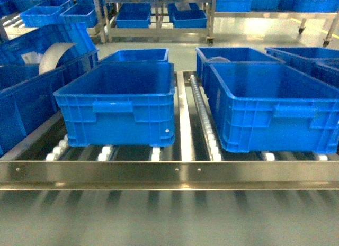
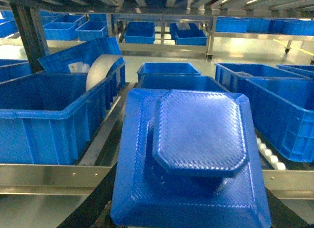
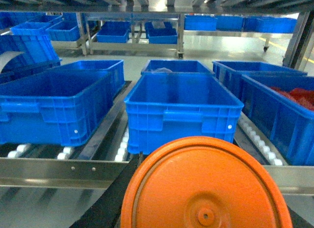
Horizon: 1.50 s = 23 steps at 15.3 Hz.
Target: Sort blue parts and orange caps into right shelf containers
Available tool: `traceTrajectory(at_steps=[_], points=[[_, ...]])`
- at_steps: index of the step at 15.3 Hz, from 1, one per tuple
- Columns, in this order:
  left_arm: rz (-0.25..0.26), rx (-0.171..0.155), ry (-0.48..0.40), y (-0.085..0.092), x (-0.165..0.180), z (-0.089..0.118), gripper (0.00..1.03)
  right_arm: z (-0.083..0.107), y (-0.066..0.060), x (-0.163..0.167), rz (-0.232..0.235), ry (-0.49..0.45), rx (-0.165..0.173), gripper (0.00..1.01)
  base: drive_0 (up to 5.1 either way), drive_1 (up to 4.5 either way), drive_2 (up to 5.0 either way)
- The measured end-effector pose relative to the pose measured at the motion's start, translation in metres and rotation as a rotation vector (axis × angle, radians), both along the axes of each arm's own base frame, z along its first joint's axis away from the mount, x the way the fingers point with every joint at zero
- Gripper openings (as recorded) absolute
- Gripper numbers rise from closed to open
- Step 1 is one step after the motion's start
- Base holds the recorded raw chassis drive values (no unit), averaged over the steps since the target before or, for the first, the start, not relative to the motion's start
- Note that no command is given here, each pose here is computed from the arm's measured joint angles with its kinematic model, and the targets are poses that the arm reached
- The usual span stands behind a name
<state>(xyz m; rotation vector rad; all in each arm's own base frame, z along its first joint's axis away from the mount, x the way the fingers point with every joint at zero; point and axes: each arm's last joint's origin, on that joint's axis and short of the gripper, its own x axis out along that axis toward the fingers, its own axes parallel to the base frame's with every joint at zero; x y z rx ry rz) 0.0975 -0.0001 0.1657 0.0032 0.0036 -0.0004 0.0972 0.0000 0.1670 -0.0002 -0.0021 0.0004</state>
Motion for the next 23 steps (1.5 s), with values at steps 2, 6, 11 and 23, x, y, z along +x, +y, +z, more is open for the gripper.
traceTrajectory(at_steps=[2, 6, 11, 23], points=[[0.0, 0.0, 0.0, 0.0, 0.0, 0.0, 0.43, -0.0001, 0.0, 0.0, 0.0, 0.0, 0.0, 0.44, 0.0, 0.0, 0.0], [0.0, 0.0, 0.002, 0.0, 0.0, -0.0001, 0.43, -0.0001, 0.0, 0.0, 0.0, 0.001, 0.0, 0.44, 0.0, 0.0, 0.0], [0.0, 0.0, 0.001, 0.0, 0.0, -0.0001, 0.43, -0.0001, 0.0, 0.0, 0.0, 0.0, 0.0, 0.44, 0.0, 0.0, 0.0], [0.0, 0.0, -0.001, 0.0, 0.0, 0.0001, 0.43, 0.0001, 0.0, 0.0, 0.0, -0.001, 0.0, 0.44, 0.0, 0.35, -0.3]])
